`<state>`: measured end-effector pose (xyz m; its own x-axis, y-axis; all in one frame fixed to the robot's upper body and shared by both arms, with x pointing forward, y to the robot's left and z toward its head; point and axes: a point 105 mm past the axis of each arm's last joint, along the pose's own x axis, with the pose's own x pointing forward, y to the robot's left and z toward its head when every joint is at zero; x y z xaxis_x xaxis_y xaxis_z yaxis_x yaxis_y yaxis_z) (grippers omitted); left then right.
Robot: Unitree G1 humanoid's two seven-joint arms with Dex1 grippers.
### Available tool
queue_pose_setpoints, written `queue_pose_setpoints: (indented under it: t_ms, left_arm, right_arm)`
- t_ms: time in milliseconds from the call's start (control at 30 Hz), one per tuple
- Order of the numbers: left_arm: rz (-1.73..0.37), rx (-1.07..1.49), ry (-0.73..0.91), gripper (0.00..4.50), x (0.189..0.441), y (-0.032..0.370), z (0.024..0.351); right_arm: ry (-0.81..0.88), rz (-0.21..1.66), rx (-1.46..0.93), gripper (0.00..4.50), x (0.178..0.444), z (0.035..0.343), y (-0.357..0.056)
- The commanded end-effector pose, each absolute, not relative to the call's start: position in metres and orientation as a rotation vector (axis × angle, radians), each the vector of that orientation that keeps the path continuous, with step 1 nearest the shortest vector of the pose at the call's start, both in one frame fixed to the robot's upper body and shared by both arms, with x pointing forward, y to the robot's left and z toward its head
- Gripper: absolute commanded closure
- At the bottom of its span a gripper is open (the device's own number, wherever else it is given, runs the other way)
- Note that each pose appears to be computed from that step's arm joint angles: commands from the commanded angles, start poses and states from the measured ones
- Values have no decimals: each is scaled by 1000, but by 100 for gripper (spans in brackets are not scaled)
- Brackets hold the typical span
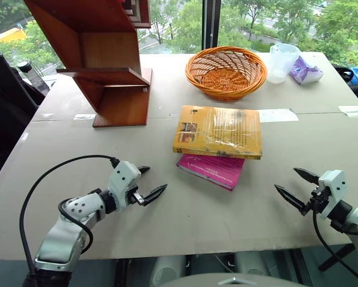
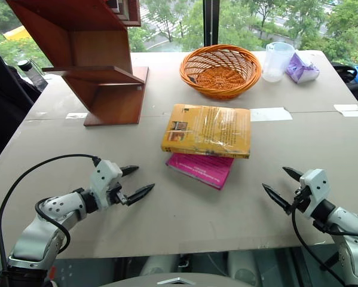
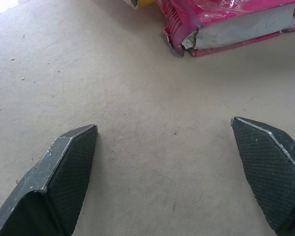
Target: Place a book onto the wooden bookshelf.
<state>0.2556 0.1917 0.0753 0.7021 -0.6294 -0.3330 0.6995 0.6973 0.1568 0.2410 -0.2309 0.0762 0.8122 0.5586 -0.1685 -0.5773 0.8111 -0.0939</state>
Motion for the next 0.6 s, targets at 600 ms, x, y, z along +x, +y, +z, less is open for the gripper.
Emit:
queue_pose_setpoints:
  t_ms: [600]
  left_arm:
    - [-785, 242, 222, 0, 257, 191, 77]
  right_arm:
    - [90, 598, -167, 12, 247, 89, -242]
